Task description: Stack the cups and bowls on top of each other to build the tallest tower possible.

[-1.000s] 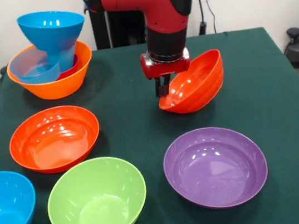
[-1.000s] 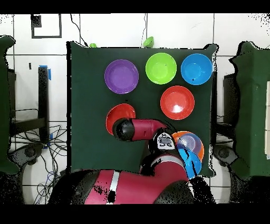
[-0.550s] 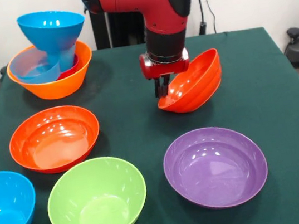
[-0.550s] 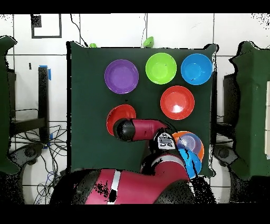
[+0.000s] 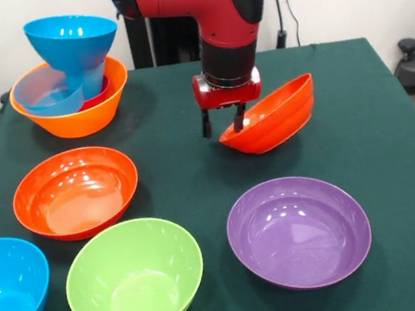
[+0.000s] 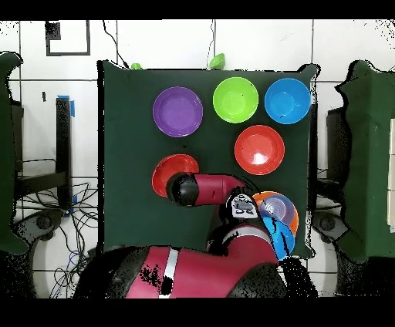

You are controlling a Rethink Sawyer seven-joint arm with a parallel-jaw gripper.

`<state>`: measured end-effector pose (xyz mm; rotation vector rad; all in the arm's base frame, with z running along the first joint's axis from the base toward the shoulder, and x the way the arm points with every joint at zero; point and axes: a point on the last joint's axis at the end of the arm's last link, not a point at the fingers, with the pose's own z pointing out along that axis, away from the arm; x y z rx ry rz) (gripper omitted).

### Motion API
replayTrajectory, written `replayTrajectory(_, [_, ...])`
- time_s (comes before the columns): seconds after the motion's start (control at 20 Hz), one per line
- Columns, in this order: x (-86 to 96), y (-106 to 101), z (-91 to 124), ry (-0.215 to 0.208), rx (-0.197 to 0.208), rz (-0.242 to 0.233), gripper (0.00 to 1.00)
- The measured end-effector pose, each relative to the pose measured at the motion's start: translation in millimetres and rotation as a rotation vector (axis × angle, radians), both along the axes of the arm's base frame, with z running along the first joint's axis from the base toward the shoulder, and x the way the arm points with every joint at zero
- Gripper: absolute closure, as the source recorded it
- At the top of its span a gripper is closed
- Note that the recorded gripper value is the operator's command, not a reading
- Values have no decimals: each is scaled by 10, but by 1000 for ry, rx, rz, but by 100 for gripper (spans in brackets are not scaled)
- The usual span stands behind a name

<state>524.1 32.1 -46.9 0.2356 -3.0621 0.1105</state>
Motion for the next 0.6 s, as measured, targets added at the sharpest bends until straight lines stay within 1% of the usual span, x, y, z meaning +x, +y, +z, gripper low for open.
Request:
replayTrajectory(0.3, [2, -25, -1, 0, 1, -5, 0])
replayTrajectory(0.45, [17, -30, -4, -2, 9, -11, 0])
replayTrajectory(0.6, [51, -45, -6, -6, 38, -31, 0])
